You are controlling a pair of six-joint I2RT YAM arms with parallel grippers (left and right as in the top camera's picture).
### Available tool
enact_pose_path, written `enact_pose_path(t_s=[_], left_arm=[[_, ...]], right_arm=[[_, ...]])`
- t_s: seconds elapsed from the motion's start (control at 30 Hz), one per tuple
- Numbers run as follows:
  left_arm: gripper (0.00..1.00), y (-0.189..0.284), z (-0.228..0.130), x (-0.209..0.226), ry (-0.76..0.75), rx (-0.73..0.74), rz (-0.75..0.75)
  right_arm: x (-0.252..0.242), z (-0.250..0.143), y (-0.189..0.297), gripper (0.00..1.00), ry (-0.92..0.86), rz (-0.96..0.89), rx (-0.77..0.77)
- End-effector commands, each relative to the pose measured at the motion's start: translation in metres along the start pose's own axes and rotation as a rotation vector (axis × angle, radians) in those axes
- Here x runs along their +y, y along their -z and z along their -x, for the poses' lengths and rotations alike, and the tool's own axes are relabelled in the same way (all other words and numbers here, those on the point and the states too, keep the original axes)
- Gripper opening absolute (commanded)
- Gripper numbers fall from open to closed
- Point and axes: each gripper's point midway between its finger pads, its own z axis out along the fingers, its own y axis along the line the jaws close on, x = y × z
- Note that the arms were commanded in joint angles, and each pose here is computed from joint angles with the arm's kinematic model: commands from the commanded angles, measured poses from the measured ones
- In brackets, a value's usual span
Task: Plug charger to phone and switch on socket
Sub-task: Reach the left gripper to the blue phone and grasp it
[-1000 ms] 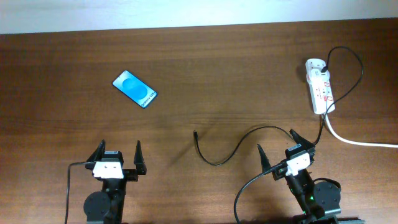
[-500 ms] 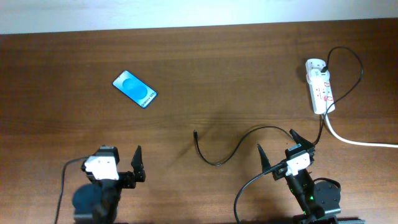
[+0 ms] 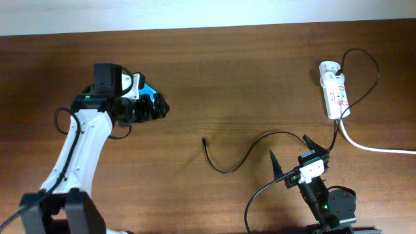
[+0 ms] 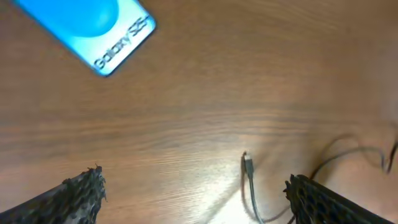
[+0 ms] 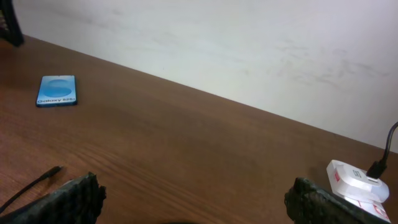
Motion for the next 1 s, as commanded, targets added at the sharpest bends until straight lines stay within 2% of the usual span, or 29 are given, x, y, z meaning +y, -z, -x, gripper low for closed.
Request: enact_pose_path(t_s=[0.0, 0.17, 0.27, 0.33, 0.43, 0.53, 0.67, 0.87, 0.97], left_arm=[[0.99, -0.001, 0.007, 0.013, 0.216, -0.025, 0.066], [0.99, -0.005, 0.027, 0.019, 0.492, -0.121, 0.09], [1.0, -0.018, 0.049, 0.02, 0.586, -0.127, 0.084], [1.0, -0.026, 0.079, 0.03, 0.65, -0.158, 0.158], [1.0, -0.028, 0.112, 0.036, 0.621, -0.196, 0.306], [1.0, -0.057, 0.132, 0.042, 0.588, -0.112, 0.39], [1.0, -0.1, 0.121, 0.074, 0.593, -0.051, 0.508], [0.99, -0.132, 0.102, 0.096, 0.544, 0.029, 0.57], [0.99, -0.133, 0.102, 0.098, 0.546, 0.025, 0.581]], right_arm=[[0.001, -0.003, 0.0, 0.98, -0.009, 0.001, 0.004], [0.001, -0.003, 0.0, 0.98, -0.009, 0.001, 0.004], [0.001, -0.003, 0.0, 0.98, -0.009, 0.001, 0.004], [0.001, -0.003, 0.0, 0.98, -0.009, 0.001, 0.004], [0.001, -0.003, 0.0, 0.98, -0.009, 0.001, 0.004], [0.001, -0.003, 0.0, 0.98, -0.009, 0.001, 0.004], [0.001, -0.003, 0.0, 0.98, -0.009, 0.001, 0.004], [0.001, -0.003, 0.0, 0.98, -0.009, 0.001, 0.004], [0.001, -0.003, 0.0, 0.98, -0.009, 0.001, 0.004]])
